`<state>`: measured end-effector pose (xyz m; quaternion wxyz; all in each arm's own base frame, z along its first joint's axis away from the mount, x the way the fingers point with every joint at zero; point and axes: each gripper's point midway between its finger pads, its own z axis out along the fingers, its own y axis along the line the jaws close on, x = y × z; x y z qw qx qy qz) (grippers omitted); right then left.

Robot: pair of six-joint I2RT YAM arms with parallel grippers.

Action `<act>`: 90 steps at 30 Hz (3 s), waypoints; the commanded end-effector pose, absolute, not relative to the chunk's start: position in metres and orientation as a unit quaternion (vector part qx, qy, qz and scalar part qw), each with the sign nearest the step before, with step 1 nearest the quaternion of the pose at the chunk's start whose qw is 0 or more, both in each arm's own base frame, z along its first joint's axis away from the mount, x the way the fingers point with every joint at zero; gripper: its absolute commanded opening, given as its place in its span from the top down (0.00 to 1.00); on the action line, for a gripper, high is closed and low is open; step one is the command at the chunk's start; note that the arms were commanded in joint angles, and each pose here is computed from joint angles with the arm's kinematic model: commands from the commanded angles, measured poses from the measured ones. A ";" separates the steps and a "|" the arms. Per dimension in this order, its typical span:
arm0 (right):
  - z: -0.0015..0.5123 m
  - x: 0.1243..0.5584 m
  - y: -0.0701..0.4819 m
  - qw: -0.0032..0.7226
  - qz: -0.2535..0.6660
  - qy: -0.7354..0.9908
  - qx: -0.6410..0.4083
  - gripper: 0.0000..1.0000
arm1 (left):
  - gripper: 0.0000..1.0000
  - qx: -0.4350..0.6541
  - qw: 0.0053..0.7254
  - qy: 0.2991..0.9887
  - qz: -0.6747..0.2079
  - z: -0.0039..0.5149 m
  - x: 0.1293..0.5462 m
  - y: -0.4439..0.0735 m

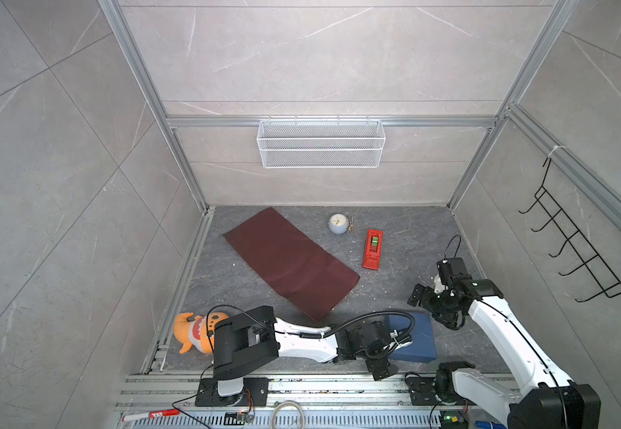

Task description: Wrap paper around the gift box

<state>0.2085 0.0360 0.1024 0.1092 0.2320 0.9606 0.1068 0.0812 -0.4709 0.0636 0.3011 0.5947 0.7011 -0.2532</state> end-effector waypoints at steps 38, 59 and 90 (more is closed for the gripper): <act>0.170 0.395 -0.015 0.316 0.087 0.918 0.222 0.05 | 0.09 0.328 0.370 0.811 -0.311 0.130 0.270 -0.460; 0.061 0.266 0.299 0.169 0.274 0.945 0.064 0.12 | 0.31 0.020 0.220 0.953 -0.209 0.047 0.319 -0.195; 0.075 0.255 0.165 0.180 0.252 0.942 0.130 0.15 | 0.28 0.194 0.208 0.888 -0.361 0.110 0.183 -0.349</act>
